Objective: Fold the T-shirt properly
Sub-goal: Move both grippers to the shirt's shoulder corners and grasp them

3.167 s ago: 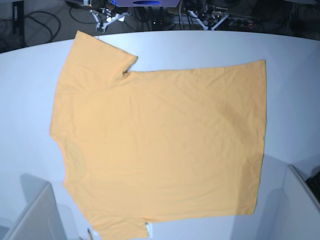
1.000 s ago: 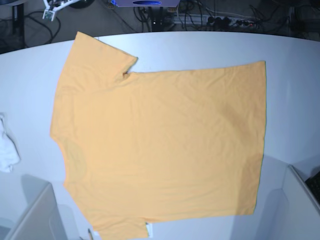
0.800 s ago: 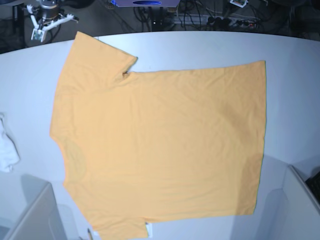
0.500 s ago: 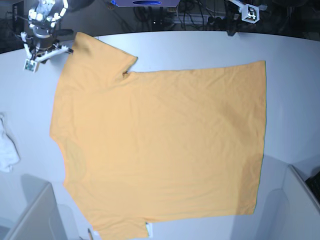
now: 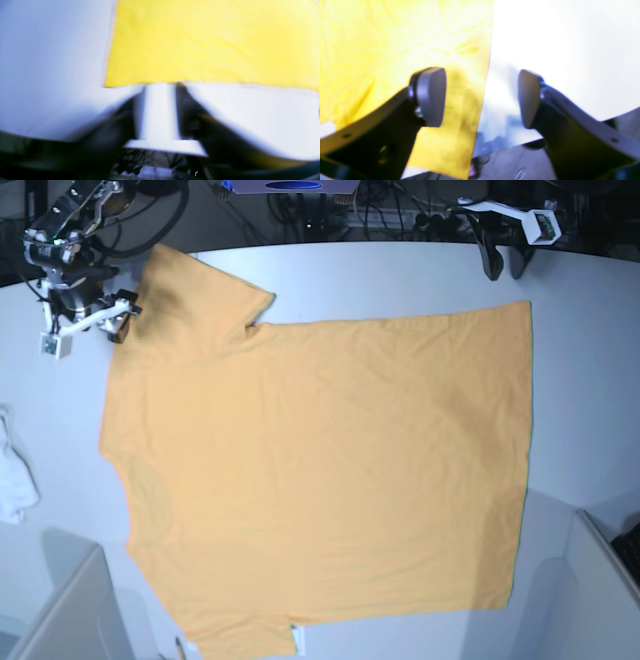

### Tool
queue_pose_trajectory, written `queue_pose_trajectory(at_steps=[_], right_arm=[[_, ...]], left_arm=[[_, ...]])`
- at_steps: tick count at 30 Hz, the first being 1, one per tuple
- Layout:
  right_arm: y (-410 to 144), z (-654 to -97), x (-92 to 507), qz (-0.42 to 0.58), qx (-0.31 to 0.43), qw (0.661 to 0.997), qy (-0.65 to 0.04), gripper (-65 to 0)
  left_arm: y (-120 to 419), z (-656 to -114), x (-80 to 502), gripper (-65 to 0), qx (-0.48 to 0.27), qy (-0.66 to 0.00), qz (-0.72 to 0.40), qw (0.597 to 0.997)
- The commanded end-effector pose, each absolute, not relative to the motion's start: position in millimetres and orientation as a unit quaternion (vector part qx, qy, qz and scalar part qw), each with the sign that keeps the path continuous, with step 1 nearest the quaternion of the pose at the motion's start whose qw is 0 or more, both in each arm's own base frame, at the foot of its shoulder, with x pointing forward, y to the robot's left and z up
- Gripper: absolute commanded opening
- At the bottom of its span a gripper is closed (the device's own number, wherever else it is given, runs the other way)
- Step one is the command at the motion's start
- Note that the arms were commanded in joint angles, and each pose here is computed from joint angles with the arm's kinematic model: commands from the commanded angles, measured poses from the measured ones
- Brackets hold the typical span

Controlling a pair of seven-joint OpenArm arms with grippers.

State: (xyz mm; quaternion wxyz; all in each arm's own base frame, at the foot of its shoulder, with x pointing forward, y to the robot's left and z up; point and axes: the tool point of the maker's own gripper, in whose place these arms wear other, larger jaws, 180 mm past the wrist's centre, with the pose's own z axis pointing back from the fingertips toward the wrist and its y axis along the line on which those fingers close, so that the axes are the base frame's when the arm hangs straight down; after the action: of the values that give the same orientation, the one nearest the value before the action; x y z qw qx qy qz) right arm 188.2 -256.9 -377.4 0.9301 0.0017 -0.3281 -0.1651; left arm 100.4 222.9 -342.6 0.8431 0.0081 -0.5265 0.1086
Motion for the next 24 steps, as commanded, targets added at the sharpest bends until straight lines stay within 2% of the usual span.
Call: queue_pose_trajectory(at_steps=[1, 2, 4, 12, 24], right_arm=[[-261, -369, 198, -0.168, 0.006, 0.922, -0.349, -31.1], [-261, -372, 201, -0.175, 0.012, 0.923, -0.343, -32.3], [-262, -381, 202, -0.19, 0.023, 0.926, -0.327, -32.6], [-257, -421, 195, -0.218, 0.059, 0.934, -0.276, -32.9], [-233, -449, 170, -0.208, 0.087, 0.949, -0.221, -32.9]], left_arm=[[232, -330, 104, -29.5, 0.014, -0.545, 0.107, 0.832], [241, -327, 106, -22.4, 0.015, -0.548, 0.116, 0.829], [252, -322, 114, -17.3, 0.01, -0.556, 0.129, 0.821], [259, -328, 125, -17.1, -0.072, -0.557, 0.192, 0.805], [270, -346, 126, -17.1, -0.062, -0.55, 0.203, 0.808]])
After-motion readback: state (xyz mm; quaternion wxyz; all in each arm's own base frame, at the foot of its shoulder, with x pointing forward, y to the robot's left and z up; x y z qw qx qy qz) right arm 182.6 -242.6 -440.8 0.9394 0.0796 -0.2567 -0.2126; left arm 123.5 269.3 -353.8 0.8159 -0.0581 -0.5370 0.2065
